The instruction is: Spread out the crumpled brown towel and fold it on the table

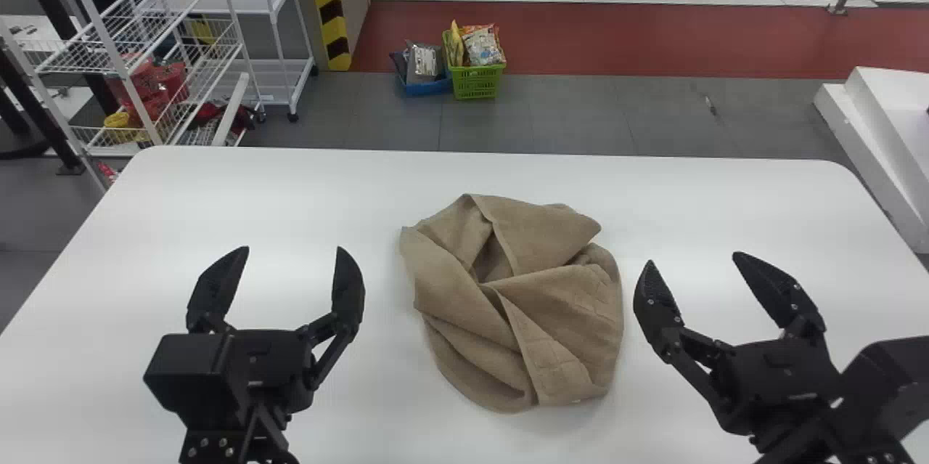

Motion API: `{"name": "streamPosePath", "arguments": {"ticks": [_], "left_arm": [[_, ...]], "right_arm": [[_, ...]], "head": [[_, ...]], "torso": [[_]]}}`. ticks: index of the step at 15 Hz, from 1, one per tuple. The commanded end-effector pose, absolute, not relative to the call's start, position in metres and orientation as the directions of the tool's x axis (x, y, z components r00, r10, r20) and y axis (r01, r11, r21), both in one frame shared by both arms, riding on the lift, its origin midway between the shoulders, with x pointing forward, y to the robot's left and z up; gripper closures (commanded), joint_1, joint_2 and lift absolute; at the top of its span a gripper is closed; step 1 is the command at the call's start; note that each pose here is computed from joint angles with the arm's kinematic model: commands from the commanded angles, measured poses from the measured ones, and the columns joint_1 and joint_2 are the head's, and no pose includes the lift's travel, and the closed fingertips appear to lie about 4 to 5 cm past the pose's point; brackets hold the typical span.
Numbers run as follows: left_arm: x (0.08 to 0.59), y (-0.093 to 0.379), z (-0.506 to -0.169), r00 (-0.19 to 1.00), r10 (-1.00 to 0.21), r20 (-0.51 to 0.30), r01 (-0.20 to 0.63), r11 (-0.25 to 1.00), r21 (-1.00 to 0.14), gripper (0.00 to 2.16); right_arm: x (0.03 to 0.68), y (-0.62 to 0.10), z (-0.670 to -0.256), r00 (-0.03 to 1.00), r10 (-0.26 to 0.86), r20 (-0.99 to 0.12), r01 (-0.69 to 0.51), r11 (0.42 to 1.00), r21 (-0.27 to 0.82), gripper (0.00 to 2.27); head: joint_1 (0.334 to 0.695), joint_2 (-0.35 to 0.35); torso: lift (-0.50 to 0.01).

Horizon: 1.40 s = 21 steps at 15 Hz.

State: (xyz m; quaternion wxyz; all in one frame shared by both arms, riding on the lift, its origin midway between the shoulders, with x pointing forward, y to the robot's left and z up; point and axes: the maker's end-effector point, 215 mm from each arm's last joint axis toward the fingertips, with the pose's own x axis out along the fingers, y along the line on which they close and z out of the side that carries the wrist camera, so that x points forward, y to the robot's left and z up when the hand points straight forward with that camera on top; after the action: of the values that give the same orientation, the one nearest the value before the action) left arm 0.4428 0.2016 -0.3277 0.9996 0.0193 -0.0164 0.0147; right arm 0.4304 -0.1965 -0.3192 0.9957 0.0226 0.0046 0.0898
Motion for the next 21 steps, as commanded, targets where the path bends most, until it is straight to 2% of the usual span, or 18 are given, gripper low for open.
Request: {"name": "streamPosePath", "arguments": {"ticks": [1,21], "left_arm": [[0.4425,0.2019,-0.3290,0.999,0.030,0.032,-0.032,0.999,0.041,0.09],[0.4436,0.1959,-0.3288,0.999,0.017,0.032,-0.018,0.999,0.042,0.09]], "right_arm": [[0.4307,-0.1959,-0.3196,0.984,0.179,-0.007,-0.178,0.983,0.048,0.11],[0.4303,-0.1950,-0.3196,0.984,0.180,-0.009,-0.180,0.983,0.046,0.13]], "head": [[0.695,0.007],[0.695,0.001]], "torso": [[-0.127],[-0.127]]}}
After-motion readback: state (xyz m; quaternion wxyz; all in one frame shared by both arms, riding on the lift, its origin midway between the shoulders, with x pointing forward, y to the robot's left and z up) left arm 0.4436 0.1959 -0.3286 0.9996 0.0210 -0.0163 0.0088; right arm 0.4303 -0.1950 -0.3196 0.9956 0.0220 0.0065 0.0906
